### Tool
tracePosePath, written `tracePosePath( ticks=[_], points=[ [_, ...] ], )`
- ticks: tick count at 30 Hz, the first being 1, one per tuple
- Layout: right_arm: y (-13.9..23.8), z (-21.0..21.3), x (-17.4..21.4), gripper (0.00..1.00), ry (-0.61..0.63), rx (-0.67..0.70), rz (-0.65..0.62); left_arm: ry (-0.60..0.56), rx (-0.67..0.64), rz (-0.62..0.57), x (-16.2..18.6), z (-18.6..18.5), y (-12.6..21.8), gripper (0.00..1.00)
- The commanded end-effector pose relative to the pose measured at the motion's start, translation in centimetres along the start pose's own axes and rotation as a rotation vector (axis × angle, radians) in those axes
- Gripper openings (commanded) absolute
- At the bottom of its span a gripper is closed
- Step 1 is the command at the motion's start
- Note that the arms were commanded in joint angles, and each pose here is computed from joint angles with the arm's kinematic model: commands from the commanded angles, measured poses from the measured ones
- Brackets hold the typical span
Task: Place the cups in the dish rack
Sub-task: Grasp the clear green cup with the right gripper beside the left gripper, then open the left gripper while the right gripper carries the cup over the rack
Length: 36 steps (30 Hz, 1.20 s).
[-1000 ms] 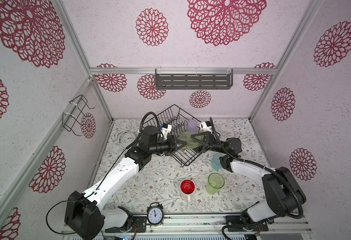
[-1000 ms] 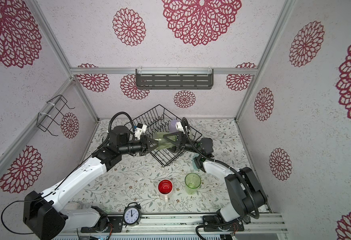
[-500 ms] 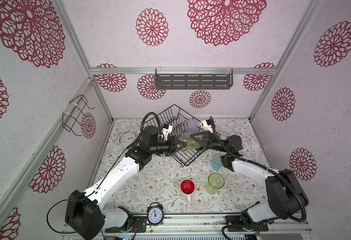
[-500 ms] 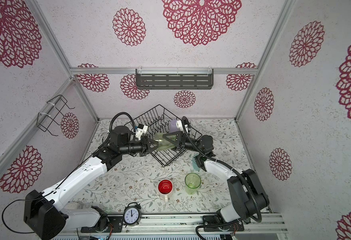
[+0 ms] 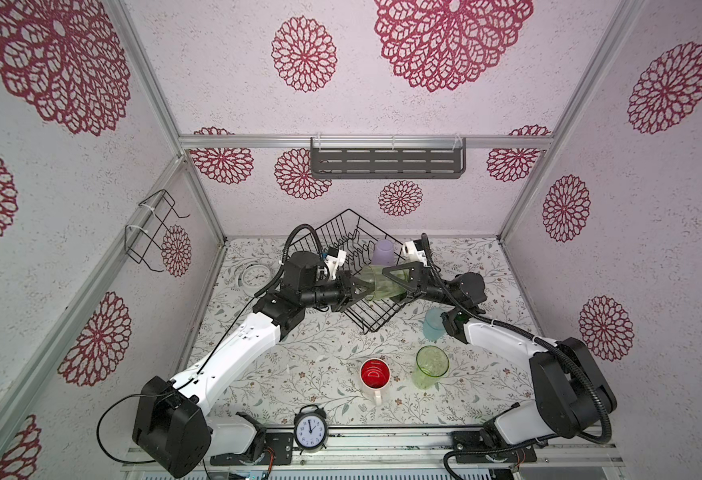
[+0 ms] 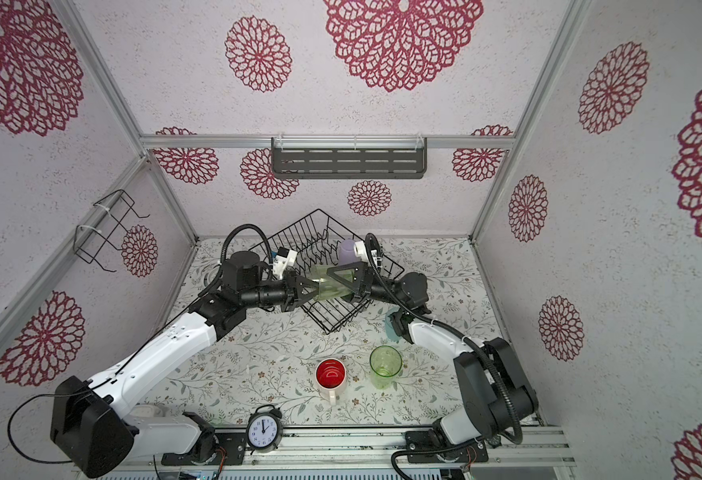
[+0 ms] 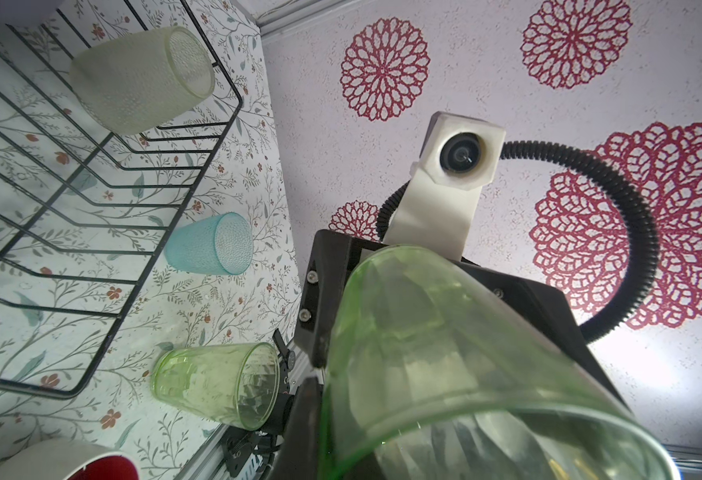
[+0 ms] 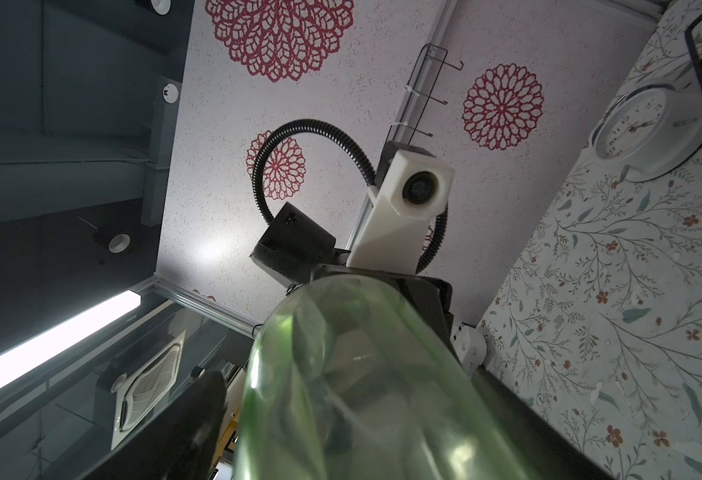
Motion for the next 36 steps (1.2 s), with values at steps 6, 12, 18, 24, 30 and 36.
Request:
tracePosePath(
  ticks=[6, 12, 18, 24, 30, 36],
  points=[
    [0.2, 0.9, 0.4, 0.8, 0.06, -0.059, -0.006, -0.013, 0.031, -0.011, -0.6, -0.4, -0.4, 0.03],
    [0.2, 0.2, 0.2, 0.77, 0.058, -0.022, -0.029, 0.0, 0.016, -0.02, -0.8, 0.3, -0.2, 0.27],
    [0.0, -1.5, -1.0, 0.77, 0.116, 0.139, -0.066, 0.018, -0.046, -0.061, -0.8, 2.4, 1.2, 0.43],
    [0.0, -4.0, -2.6, 0.77, 0.22, 0.418, -0.124, 0.042, -0.126, -0.115, -0.4, 5.4, 3.6, 0.57],
    [-0.2, -5.4, -5.1, 0.76, 0.361, 0.715, -0.188, -0.004, -0.329, -0.169, 0.2, 7.6, 7.7, 0.58],
    [-0.9, -7.6, -7.3, 0.72, 0.431, 0.934, -0.184, -0.041, -0.53, -0.189, 1.9, 9.6, 10.0, 0.69]
  ],
)
Point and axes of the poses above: each gripper's point midway between its finger pads, its own y axis back along the fingers, its own z axis along the line the jaws close on, x = y × z, the point moved 10 cm from there along y, back along the fingers, and after that the axes turned 6 degrees about -y, right-handed, at the moved point
